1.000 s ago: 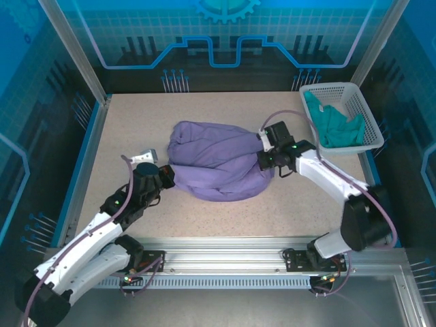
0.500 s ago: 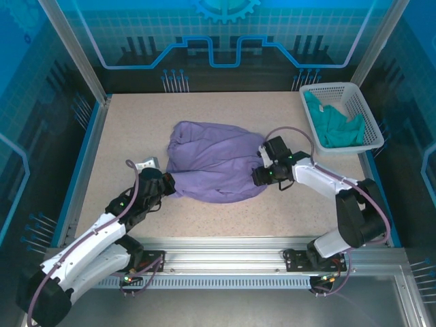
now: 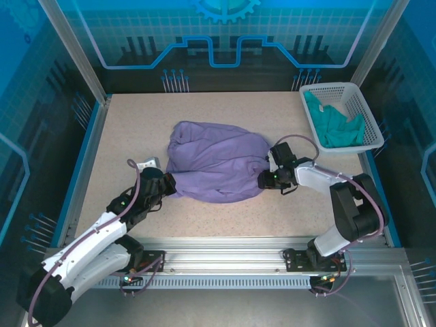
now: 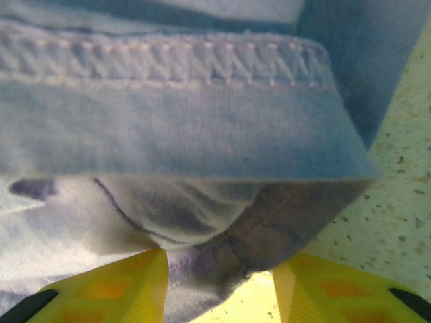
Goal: Fold the inside-out t-shirt
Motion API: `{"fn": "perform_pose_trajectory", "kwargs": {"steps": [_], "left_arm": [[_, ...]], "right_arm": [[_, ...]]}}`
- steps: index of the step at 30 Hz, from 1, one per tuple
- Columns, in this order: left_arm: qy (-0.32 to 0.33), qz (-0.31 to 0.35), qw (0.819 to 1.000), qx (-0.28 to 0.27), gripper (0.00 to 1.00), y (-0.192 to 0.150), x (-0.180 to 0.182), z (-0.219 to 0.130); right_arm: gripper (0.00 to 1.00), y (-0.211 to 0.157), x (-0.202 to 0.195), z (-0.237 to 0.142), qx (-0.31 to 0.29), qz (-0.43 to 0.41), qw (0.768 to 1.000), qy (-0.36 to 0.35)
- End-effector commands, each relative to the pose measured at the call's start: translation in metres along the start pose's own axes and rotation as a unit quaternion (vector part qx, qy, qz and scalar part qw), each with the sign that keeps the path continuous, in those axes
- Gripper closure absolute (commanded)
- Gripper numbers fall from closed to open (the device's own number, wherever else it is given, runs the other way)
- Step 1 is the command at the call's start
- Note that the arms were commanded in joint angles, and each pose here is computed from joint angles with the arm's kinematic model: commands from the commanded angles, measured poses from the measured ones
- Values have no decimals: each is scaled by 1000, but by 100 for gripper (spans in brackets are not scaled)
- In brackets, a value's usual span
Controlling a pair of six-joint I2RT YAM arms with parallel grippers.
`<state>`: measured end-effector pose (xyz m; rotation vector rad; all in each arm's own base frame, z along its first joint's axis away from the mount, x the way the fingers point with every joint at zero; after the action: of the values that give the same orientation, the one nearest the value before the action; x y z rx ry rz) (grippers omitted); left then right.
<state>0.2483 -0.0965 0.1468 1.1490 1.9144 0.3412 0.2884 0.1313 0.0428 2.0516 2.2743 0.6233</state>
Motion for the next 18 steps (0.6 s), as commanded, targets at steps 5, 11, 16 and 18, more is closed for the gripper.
{"fn": "perform_pose_trajectory", "kwargs": {"steps": [5, 11, 16, 18], "left_arm": [[-15, 0, 1000, -7, 100, 5, -4, -4], [-32, 6, 999, -40, 100, 32, -22, -22], [-100, 24, 985, -138, 100, 95, -66, -85], [-142, 23, 974, -176, 100, 117, -84, -120]], "right_arm": [[82, 4, -4, -2, -28, 23, 999, 1], [100, 32, 7, -79, -146, -13, 989, 1], [100, 68, 33, -211, -305, -68, 950, 7], [100, 69, 39, -263, -356, -84, 931, 2]]}}
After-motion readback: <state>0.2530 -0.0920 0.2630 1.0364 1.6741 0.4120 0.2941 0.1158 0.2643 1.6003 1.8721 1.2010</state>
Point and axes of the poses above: each hand's point on the last joint's axis, 136 mm out from that joint toward the fingers, its own z axis out along the fingers, its own x axis along the line the jaws close on, y = z × x, the point moved 2 cm from there along -z, back along the fingers, and after that the axes turned 3 degrees about -z, right-handed, at the moved point
